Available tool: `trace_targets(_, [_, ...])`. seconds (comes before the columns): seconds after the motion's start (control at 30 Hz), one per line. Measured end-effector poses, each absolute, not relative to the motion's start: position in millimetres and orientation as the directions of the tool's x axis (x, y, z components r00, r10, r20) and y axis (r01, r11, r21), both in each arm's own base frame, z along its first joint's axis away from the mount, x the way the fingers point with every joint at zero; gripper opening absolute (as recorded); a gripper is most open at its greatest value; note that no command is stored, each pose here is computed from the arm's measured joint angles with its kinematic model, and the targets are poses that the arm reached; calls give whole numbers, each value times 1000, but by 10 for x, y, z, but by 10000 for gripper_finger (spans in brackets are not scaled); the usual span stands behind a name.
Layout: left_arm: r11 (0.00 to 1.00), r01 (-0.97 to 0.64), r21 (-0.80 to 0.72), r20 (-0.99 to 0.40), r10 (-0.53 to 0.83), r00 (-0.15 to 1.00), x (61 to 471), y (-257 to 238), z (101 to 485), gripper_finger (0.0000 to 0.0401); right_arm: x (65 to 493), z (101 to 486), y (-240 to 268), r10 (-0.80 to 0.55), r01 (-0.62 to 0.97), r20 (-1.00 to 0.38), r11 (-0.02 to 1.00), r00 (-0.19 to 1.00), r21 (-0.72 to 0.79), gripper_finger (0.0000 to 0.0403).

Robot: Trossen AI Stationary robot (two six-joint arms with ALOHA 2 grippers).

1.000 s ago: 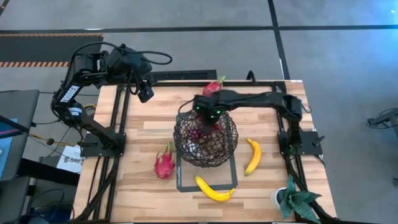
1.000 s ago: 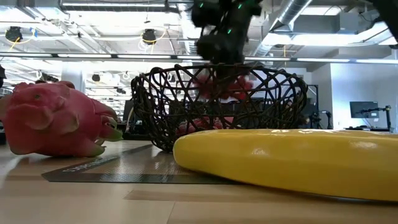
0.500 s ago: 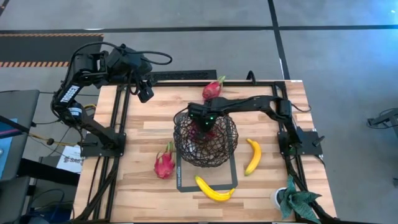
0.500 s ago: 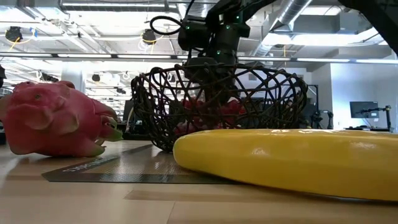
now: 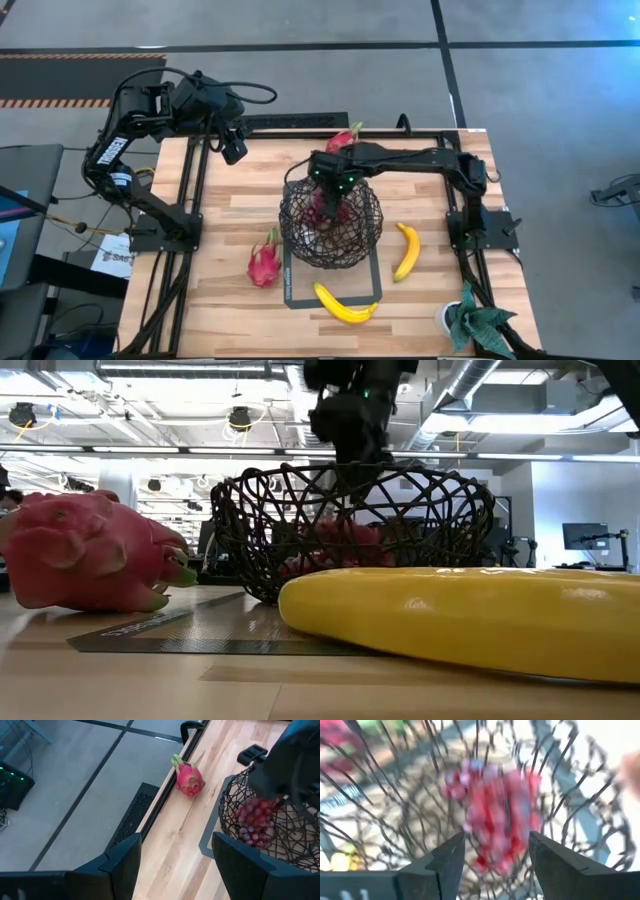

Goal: Build produce basket
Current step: Put the top red dragon fruit into the black wire basket

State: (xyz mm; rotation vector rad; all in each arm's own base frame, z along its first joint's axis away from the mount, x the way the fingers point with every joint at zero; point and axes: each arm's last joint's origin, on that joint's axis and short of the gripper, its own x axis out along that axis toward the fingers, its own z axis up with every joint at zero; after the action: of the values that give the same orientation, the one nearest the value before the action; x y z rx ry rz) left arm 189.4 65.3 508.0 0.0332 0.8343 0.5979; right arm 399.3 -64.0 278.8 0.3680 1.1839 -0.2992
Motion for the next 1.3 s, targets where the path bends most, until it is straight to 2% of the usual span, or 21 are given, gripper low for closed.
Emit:
trace_targets(0.07, [836, -486, 256, -686, 511, 518, 1894, 653, 5080, 229, 3971, 2858, -657, -50, 421, -927, 899, 372, 121, 240])
trace_targets(0.27, [832, -489, 263, -686, 518, 511, 1905, 658, 5075, 229, 3884, 2904, -731, -71, 488, -938, 866, 340, 111, 237])
trace_targets(0.37, [826, -493, 273, -688, 526, 499, 1936, 672, 5060, 229, 3771, 3053, -868, -82, 514, -943, 852, 323, 102, 233])
trace_targets(0.5, [827, -489, 276, -697, 523, 490, 1991, 687, 5033, 229, 3591, 3307, -1153, -166, 561, -927, 826, 337, 56, 228])
trace_targets(0.63, [827, -488, 277, -700, 522, 488, 2004, 691, 5026, 229, 3420, 3443, -1571, -188, 640, -906, 761, 380, 111, 226])
trace_targets(0.83, [824, -498, 270, -700, 523, 486, 2007, 692, 5025, 229, 3194, 3384, -2124, -217, 738, -902, 659, 373, 147, 226])
trace_targets(1.03, [823, -500, 270, -699, 525, 486, 2007, 693, 5025, 229, 2978, 3360, -2621, -239, 780, -839, 551, 488, 296, 226])
trace_targets(1.3, [815, -521, 253, -698, 527, 485, 2007, 693, 5026, 229, 2771, 3183, -2945, -222, 846, -846, 367, 484, 388, 226])
